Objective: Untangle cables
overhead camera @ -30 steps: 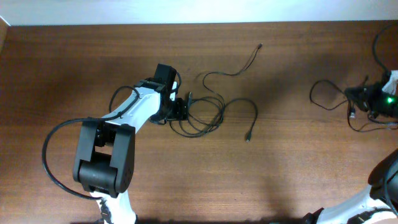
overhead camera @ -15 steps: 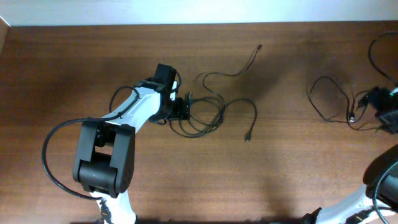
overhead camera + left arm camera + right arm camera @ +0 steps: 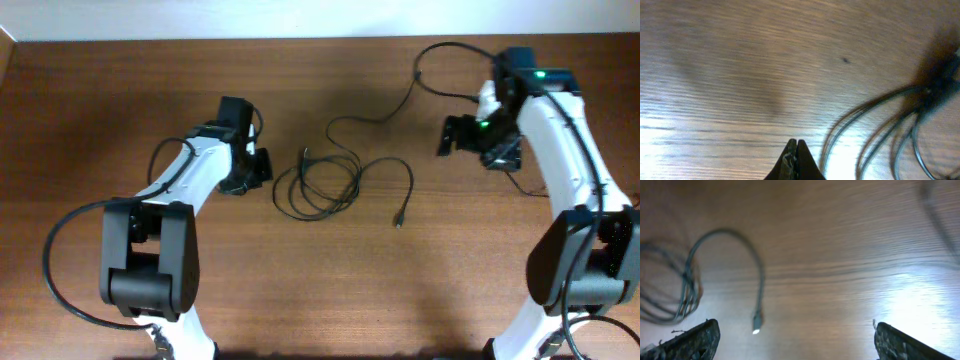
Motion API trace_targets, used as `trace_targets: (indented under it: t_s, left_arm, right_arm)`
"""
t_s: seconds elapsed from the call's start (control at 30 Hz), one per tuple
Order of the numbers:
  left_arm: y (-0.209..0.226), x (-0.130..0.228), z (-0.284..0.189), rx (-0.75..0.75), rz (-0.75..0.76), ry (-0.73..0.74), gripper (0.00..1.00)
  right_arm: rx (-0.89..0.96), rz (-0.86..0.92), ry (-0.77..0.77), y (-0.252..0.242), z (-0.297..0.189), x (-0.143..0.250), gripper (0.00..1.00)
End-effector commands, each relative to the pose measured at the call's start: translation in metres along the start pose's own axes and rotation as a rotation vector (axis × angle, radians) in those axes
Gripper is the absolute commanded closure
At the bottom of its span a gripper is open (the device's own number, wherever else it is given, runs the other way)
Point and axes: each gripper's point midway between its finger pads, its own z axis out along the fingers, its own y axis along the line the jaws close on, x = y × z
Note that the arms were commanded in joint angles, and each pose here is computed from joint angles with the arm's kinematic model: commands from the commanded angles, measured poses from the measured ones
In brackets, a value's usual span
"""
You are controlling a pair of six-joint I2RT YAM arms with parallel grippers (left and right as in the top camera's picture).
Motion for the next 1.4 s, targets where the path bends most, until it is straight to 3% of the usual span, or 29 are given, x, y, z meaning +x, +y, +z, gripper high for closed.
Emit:
trace_targets:
  t_s: [0.0,0.2,0.43,0.5,0.57,0.67,0.73,0.8,0.87,0.9,0.97,1.0,1.03,1.1,1.23,1.3,1.37]
  left_arm:
    - [0.022,-0.009,-0.011,-0.007,-0.143,-0.019,1.0]
    - [0.054,-0.003,-0.006,-0.038,-0.388,0.002,0.99]
    - [0.054,-0.002,-0.006,-0.034,-0.39,0.005,0.97]
    - [0.054,-0.002,-0.006,-0.035,-0.389,0.006,0.97]
    - [0.053,-0.002,-0.006,-0.035,-0.389,0.005,0.96]
    - [0.053,-0.002,-0.006,-0.035,-0.389,0.005,0.96]
    - [0.053,-0.002,-0.006,-0.03,-0.388,0.007,0.94]
    - [0.036,-0.004,-0.006,0.064,-0.289,0.019,0.93]
    - [0.006,-0.008,-0.01,0.224,-0.111,0.017,0.83]
    - [-0.009,-0.008,-0.013,0.294,-0.024,0.012,0.73]
    - [-0.022,-0.004,-0.013,0.321,0.032,0.015,0.52]
    - [-0.029,0.0,-0.012,0.321,0.052,0.02,0.5]
    - [-0.037,0.004,-0.011,0.324,0.078,0.027,0.49]
    - [-0.048,0.013,-0.008,0.288,0.128,0.037,0.48]
    - [-0.05,0.016,-0.002,0.188,0.141,0.018,0.52]
    - [-0.058,0.02,-0.001,0.195,0.165,0.019,0.4]
    - [-0.072,0.023,-0.001,0.209,0.202,0.007,0.37]
  right_arm:
    - [-0.028,-0.125,0.01,0.046,-0.001,0.015,0.01]
    - [-0.071,-0.368,0.001,0.134,0.012,0.05,0.01]
    - [-0.131,-0.561,-0.06,0.202,0.032,0.08,0.0]
    - [-0.152,-0.593,-0.085,0.213,0.043,0.084,0.07]
    - [-0.183,-0.623,-0.129,0.224,0.061,0.085,0.27]
    - [-0.219,-0.635,-0.192,0.226,0.089,0.081,0.92]
    - [-0.207,-0.63,-0.219,0.22,0.103,0.079,0.96]
    - [-0.08,-0.42,-0.28,0.191,0.11,0.059,0.96]
    - [-0.081,-0.32,-0.284,0.18,0.108,0.048,0.96]
    - [-0.096,-0.268,-0.277,0.172,0.107,0.04,0.75]
    - [-0.115,-0.241,-0.265,0.164,0.106,0.034,0.67]
    - [-0.13,-0.228,-0.255,0.162,0.105,0.032,0.47]
    - [-0.139,-0.218,-0.25,0.159,0.105,0.03,0.41]
    - [-0.138,-0.214,-0.252,0.158,0.105,0.029,0.18]
    - [-0.134,-0.214,-0.215,0.155,0.108,0.038,0.13]
    - [-0.11,-0.171,-0.187,0.142,0.109,0.039,0.08]
    - [-0.097,-0.094,-0.174,0.126,0.109,0.033,0.04]
